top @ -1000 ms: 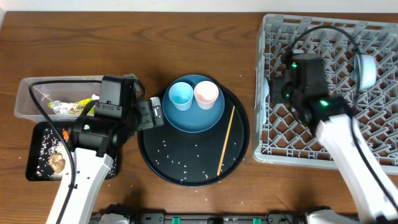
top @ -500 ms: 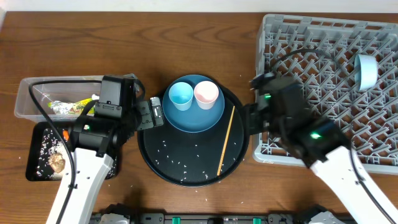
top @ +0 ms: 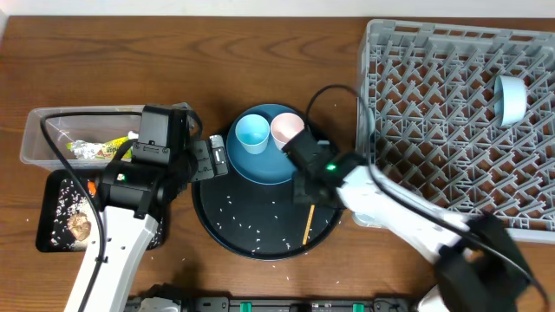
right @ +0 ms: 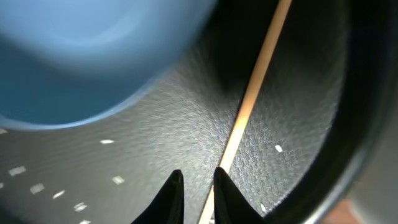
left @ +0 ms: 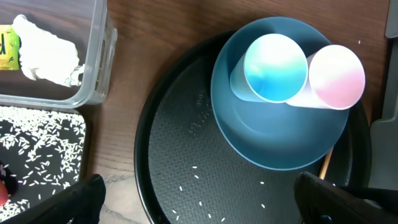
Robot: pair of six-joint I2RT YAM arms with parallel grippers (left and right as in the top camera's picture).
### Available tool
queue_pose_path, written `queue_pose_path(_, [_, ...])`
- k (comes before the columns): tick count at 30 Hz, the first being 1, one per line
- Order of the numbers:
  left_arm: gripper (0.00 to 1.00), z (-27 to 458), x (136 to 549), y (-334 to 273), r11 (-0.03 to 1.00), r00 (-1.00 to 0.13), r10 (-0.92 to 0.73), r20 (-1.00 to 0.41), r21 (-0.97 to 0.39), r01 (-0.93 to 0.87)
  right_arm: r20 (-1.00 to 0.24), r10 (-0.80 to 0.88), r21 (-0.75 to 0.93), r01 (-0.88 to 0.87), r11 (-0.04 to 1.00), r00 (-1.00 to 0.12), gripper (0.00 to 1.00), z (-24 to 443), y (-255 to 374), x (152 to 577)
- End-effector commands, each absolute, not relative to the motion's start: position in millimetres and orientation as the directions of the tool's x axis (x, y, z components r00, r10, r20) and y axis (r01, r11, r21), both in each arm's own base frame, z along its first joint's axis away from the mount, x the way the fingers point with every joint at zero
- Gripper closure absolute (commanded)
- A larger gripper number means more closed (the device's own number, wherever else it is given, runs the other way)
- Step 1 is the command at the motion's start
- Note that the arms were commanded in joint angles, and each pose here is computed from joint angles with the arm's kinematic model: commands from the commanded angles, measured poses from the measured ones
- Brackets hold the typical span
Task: Sort waste into correct bins and load items into the dishwasher rack
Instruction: 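Move the right gripper to the wooden chopstick and grasp it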
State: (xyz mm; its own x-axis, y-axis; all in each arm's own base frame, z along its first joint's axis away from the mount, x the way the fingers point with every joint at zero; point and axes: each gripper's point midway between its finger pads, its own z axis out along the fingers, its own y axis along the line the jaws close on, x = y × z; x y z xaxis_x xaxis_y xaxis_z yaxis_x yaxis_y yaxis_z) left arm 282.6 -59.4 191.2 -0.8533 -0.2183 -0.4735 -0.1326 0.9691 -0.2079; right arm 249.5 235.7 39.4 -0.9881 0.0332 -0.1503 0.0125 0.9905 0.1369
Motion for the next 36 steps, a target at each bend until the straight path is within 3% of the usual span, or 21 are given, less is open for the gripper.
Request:
queue_pose_path(1, [0.02, 194.9, 284.5, -56.0, 0.968, -0.844, -0.231, -0.484, -0.202, -0.148, -0.100, 0.121, 0.066, 0.115, 0.991, -0.988, 0.85, 11.5, 230.7, 242.5])
queue_pose_path(12, [0.02, 194.7, 284.5, -56.1, 0.968, -0.844, -0.231, -0.484, -0.203, -0.148, -0.019, 0.142, -0.036, 0.143, 0.989, -0.990, 0.83, -30.3, 219.9, 231.1])
queue_pose_path(14, [0.02, 194.9, 284.5, -56.1, 0.968, -0.844, -0.231, -0.484, -0.203, -0.148, -0.019, 0.142, -0.034, 0.143, 0.989, -0.990, 0.99, -29.9, 220.1, 231.3])
queue_pose_path(20, [0.02, 194.7, 284.5, -56.0, 0.968, -0.844, -0.231, -0.484, -0.202, -0.148, -0.024, 0.138, -0.023, 0.139, 0.990, -0.990, 0.99, -26.2, 222.0, 232.8])
queue_pose_path(25, [0.02, 194.7, 284.5, -56.0, 0.968, -0.844, -0.231, -0.484, -0.202, -0.148, -0.086, 0.080, 0.041, 0.076, 0.996, -0.993, 0.99, 7.5, 229.9, 242.6])
queue_pose_path(36, [0.02, 194.7, 284.5, -56.1, 0.968, -0.844, -0.231, -0.484, -0.203, -0.148, -0.357, 0.100, 0.261, 0.004, 0.965, -0.929, 0.99, 142.8, 222.2, 248.4])
